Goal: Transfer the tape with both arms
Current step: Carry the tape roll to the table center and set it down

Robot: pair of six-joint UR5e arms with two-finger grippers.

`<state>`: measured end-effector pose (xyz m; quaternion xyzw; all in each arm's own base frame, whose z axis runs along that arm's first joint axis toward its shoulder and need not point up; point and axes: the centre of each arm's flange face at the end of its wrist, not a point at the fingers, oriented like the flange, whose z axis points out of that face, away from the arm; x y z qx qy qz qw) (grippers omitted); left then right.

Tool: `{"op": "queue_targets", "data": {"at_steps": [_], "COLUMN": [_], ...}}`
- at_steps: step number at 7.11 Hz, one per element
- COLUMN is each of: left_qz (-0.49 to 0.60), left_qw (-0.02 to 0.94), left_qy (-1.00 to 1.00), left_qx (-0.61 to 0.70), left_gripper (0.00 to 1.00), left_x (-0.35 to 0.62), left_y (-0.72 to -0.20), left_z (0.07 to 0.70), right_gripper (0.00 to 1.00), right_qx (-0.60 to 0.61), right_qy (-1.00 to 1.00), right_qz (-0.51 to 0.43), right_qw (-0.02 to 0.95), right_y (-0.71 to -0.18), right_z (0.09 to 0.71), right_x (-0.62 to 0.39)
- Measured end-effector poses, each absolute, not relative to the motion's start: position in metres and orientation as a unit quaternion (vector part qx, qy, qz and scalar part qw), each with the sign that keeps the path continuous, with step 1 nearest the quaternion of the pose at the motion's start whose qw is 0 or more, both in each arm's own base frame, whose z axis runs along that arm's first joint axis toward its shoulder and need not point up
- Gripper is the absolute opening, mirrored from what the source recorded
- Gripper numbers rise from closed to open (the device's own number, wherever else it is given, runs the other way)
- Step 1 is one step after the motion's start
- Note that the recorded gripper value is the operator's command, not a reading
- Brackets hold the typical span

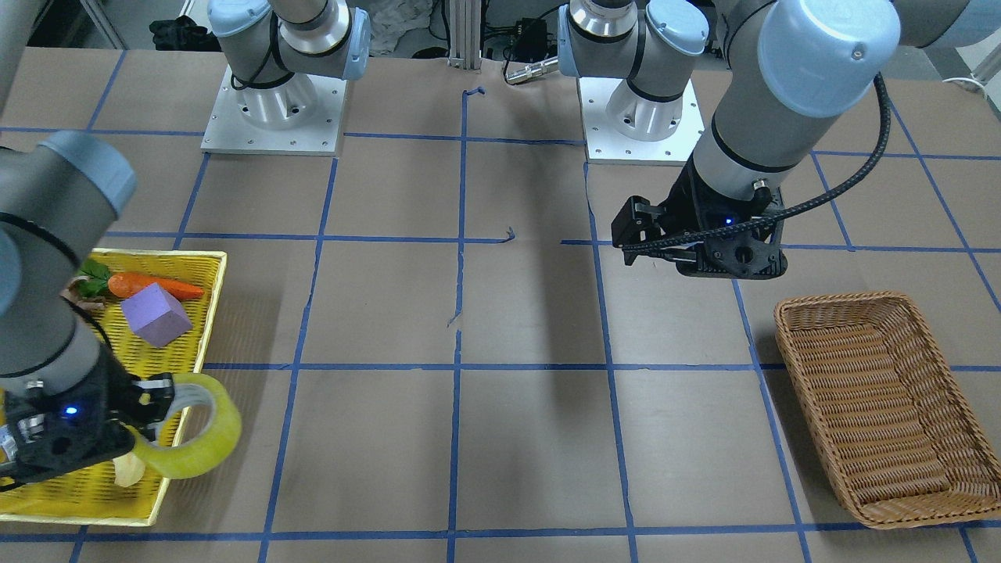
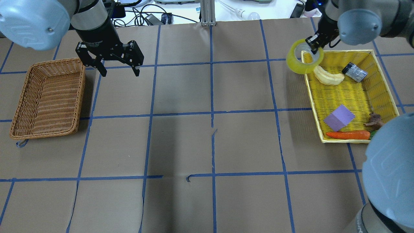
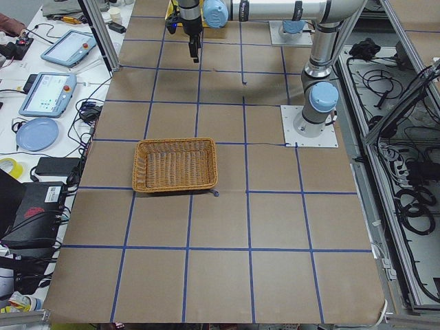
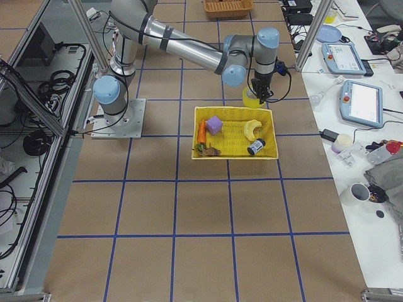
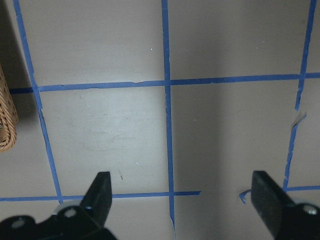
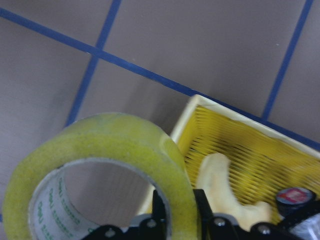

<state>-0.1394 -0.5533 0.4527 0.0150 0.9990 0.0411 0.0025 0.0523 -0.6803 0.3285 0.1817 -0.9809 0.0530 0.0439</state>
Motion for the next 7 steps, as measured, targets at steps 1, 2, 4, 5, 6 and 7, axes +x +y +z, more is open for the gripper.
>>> {"op": "queue_targets", "data": {"at_steps": [1,2,4,5,6,7], "left_qz": [0.041,0.041,0.042,0.043,0.043,0.043], "left_qw": [0.002,0.002,0.002,0.002,0.002,0.002], "left_qy": [0.999,0.999,0.999,0.999,0.999,0.999], "left_qx": [0.015,0.015,0.015,0.016,0.016,0.017], "left_gripper": [1.00,1.00,1.00,1.00,1.00,1.00], "left_x": [-0.139,-0.139,-0.138,-0.138,-0.138,-0.138], "left_y": [-0.553,-0.553,-0.554,-0.555,-0.555,-0.555], "left_z": [0.453,0.453,0.451,0.450,0.450,0.450], "right_gripper": [0.00,0.00,0.00,0.00,0.00,0.00], "right_qx": [0.147,0.114,0.055,0.042,0.039,0.038], "right_qy": [-0.987,-0.992,-0.998,-0.999,-0.999,-0.999], "right_qz": [0.049,0.043,0.028,0.018,0.004,-0.005], "right_qw": [0.034,0.026,0.017,0.015,0.017,0.019], "right_y": [-0.674,-0.661,-0.630,-0.617,-0.603,-0.590], "right_z": [0.316,0.304,0.279,0.265,0.245,0.229], "right_x": [0.118,0.183,0.281,0.305,0.319,0.328]}}
